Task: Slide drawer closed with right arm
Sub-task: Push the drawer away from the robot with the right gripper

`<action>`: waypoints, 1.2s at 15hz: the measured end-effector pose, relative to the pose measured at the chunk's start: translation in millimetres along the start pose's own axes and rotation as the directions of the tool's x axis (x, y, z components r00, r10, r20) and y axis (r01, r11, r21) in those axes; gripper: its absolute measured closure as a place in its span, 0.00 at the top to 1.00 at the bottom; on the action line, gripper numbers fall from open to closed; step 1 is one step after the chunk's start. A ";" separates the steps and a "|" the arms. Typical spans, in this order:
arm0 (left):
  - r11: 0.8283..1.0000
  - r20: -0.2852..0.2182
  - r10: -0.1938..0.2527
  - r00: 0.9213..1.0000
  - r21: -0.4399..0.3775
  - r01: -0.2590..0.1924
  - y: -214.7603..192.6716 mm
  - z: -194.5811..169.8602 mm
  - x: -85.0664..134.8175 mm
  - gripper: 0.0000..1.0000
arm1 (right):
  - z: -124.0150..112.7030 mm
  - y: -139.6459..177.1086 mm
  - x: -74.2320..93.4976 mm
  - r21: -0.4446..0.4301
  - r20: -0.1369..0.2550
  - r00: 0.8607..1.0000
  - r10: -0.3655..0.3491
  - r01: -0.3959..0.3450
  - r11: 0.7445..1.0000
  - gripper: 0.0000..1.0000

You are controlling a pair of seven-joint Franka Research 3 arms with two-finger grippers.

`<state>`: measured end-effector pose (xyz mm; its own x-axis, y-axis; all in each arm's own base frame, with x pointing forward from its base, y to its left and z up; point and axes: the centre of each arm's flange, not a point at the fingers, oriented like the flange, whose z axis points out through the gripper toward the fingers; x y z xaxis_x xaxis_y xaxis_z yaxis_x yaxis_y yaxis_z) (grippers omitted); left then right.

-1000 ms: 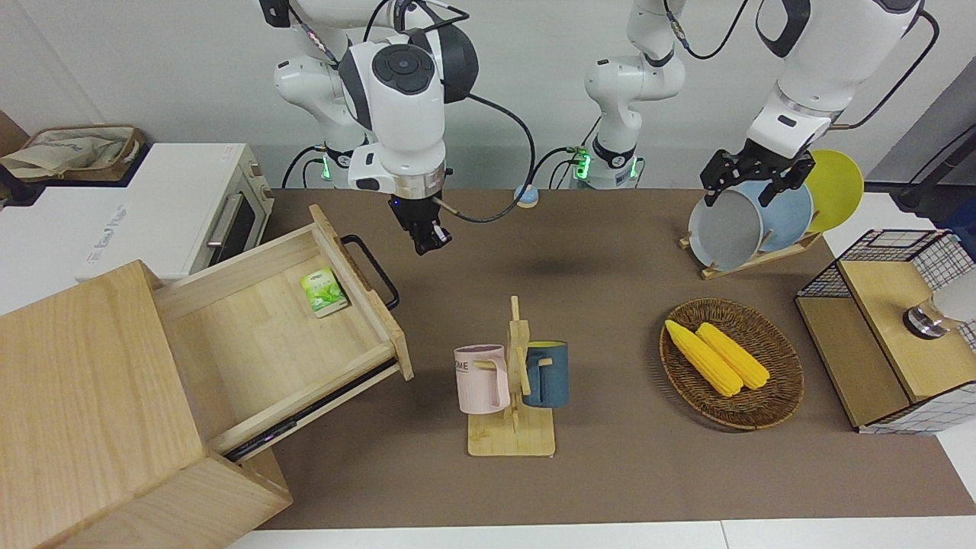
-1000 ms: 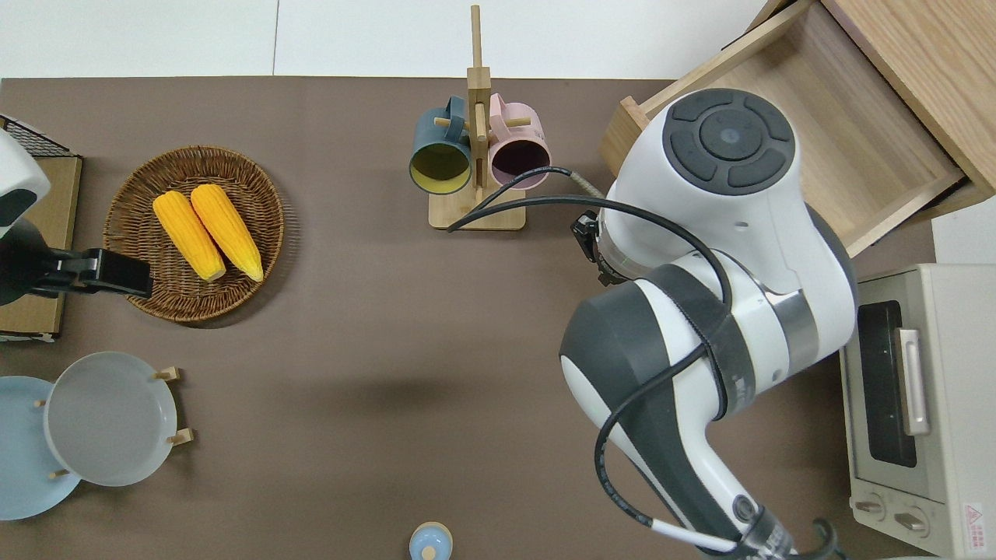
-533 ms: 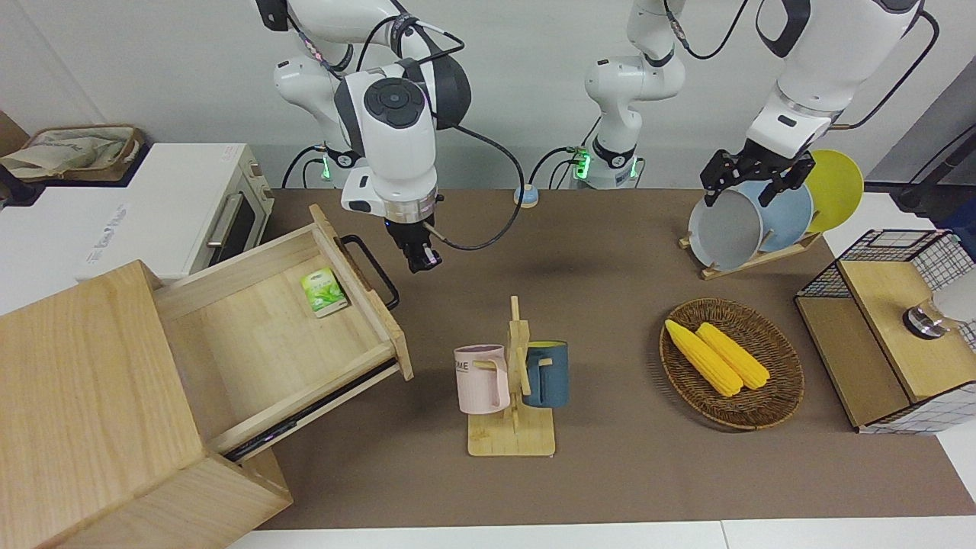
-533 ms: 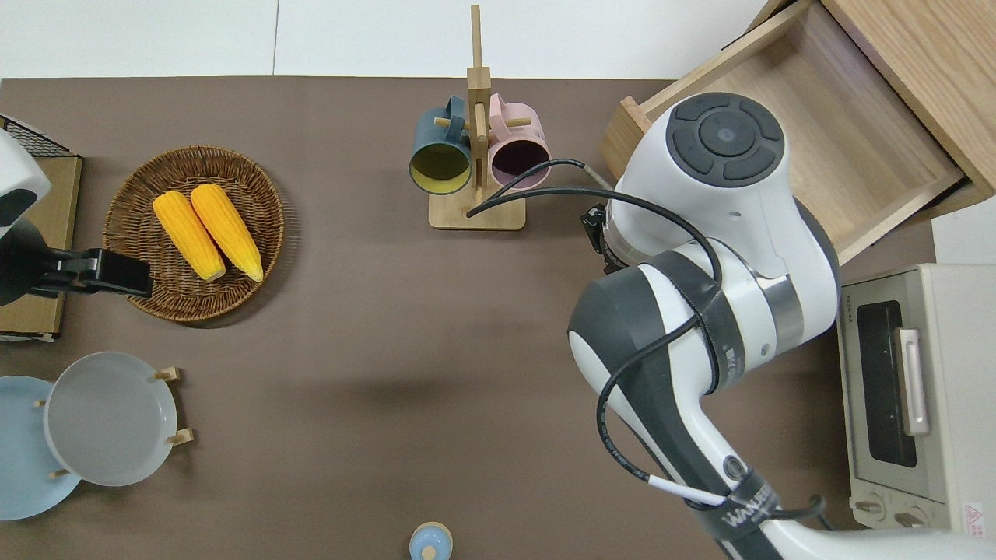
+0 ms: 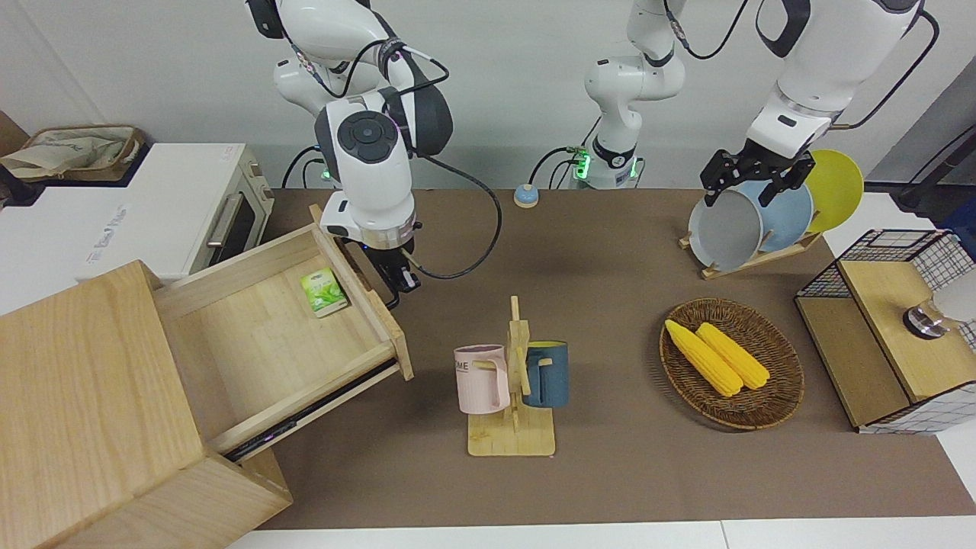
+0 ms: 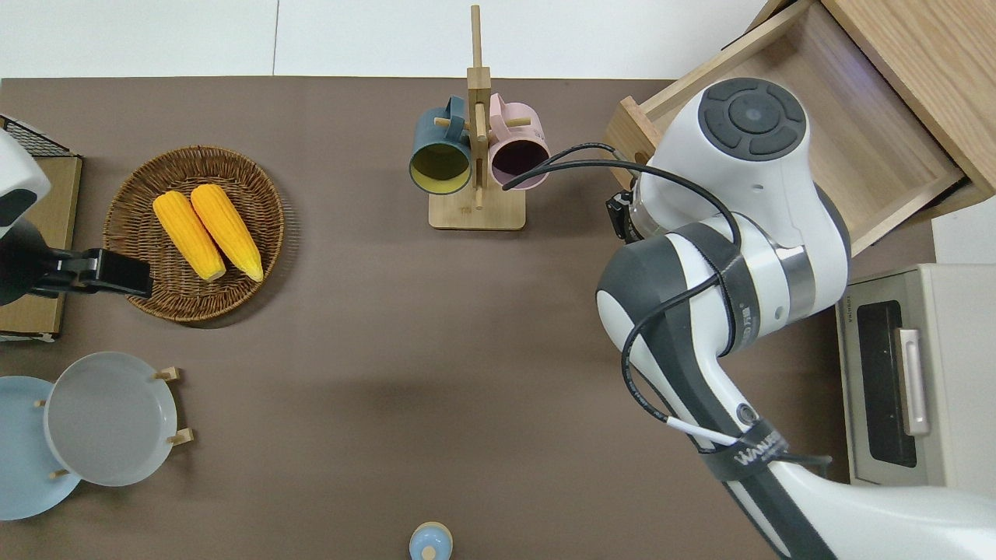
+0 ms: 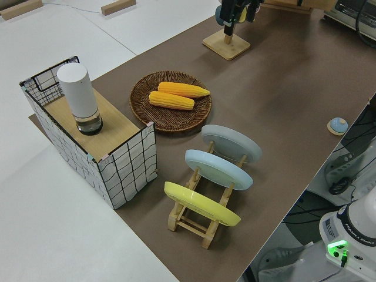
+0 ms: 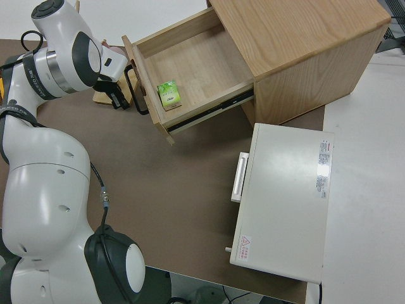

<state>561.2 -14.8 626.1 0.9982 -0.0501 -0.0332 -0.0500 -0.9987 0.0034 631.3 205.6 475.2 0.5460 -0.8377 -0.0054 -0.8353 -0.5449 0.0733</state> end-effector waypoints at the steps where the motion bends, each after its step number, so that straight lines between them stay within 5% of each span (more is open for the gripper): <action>1: 1.000 0.000 0.000 1.000 0.000 0.000 0.0 0.0 0.0 1.00 | 1.9 -0.1 3.8 0.001 0.000 1.000 0.005 -0.005 1.000 0.01; 8: 1.000 0.000 0.000 1.000 0.000 0.000 0.0 0.0 0.0 1.00 | -2.2 -0.3 29.9 0.037 -0.006 0.999 0.042 -0.042 0.998 0.01; 18: 1.000 0.000 0.000 1.000 0.000 0.000 0.0 0.0 0.0 1.00 | 1.2 12.0 108.3 0.068 -0.011 1.000 0.028 -0.028 0.997 0.01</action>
<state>561.2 -14.8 626.1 0.9982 -0.0501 -0.0332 -0.0500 -0.9987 0.0034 680.3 108.3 474.3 0.5227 -0.8525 0.0078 -0.8525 -0.5227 0.0058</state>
